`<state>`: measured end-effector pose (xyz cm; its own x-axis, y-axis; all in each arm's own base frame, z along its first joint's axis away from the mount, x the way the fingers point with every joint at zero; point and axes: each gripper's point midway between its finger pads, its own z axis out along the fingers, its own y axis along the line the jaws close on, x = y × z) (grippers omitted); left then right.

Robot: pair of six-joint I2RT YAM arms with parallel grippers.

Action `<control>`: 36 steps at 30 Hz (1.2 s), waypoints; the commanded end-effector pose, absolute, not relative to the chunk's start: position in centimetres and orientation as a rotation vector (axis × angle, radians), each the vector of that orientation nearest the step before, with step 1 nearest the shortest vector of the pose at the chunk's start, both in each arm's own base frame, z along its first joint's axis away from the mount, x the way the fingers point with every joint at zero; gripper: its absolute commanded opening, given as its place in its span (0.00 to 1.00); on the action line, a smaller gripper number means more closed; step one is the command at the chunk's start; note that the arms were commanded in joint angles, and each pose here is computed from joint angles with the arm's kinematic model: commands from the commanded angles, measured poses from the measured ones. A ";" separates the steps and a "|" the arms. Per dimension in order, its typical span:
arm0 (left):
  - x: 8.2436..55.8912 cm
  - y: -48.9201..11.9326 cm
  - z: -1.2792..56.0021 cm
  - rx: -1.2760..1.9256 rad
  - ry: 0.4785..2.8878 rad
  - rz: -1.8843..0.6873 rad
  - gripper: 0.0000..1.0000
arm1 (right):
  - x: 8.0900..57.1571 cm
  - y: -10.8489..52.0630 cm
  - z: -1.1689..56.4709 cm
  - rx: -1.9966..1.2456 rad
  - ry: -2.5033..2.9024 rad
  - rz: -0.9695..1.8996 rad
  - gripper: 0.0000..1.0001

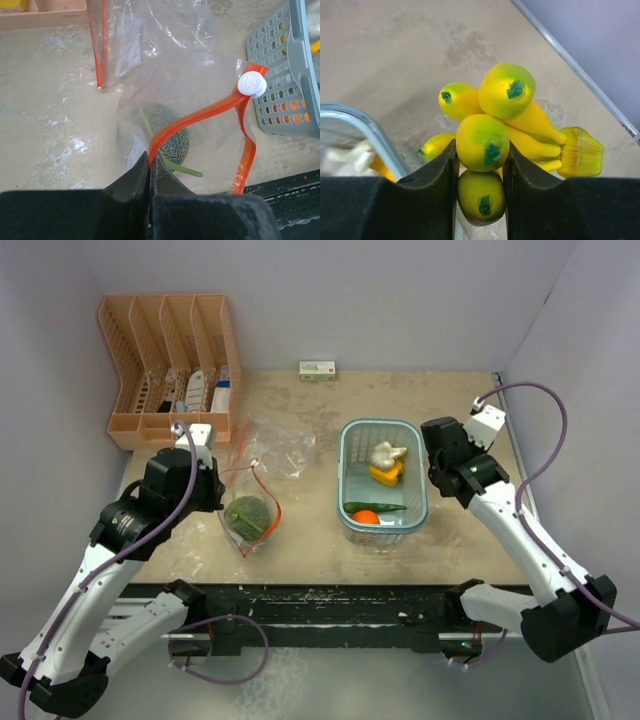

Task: Place the food in the zip-top bag and seal the zipper
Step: Place the fake fruit at the center of the board.

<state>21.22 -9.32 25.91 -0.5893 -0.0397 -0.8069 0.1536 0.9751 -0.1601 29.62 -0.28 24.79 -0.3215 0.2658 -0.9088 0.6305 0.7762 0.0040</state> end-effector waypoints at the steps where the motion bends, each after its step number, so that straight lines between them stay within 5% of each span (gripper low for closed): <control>1: 21.4 -9.6 27.8 0.076 2.120 -0.303 0.00 | 31.4 -0.3 22.2 0.714 1.943 -0.336 0.00; 15: 21.6 -9.6 27.7 0.073 2.130 -0.290 0.00 | 31.7 4.6 15.3 0.638 2.138 -0.018 0.04; 16: 21.6 -9.6 27.8 0.074 2.130 -0.293 0.00 | 31.5 4.5 15.2 0.634 2.145 -0.026 0.18; 19: 21.7 -9.7 27.8 0.076 2.130 -0.297 0.00 | 30.9 3.4 15.7 0.647 2.130 -0.090 0.80; 22: 21.7 -9.6 27.8 0.075 2.131 -0.289 0.00 | 30.7 2.8 17.3 0.655 2.094 -0.107 1.00; 27: 21.9 -9.6 27.6 0.075 2.137 -0.276 0.00 | 31.4 2.3 22.2 0.596 1.987 -0.096 1.00; 36: 22.3 -9.6 27.9 0.081 2.136 -0.263 0.00 | 32.9 13.2 31.1 0.113 1.908 0.257 0.95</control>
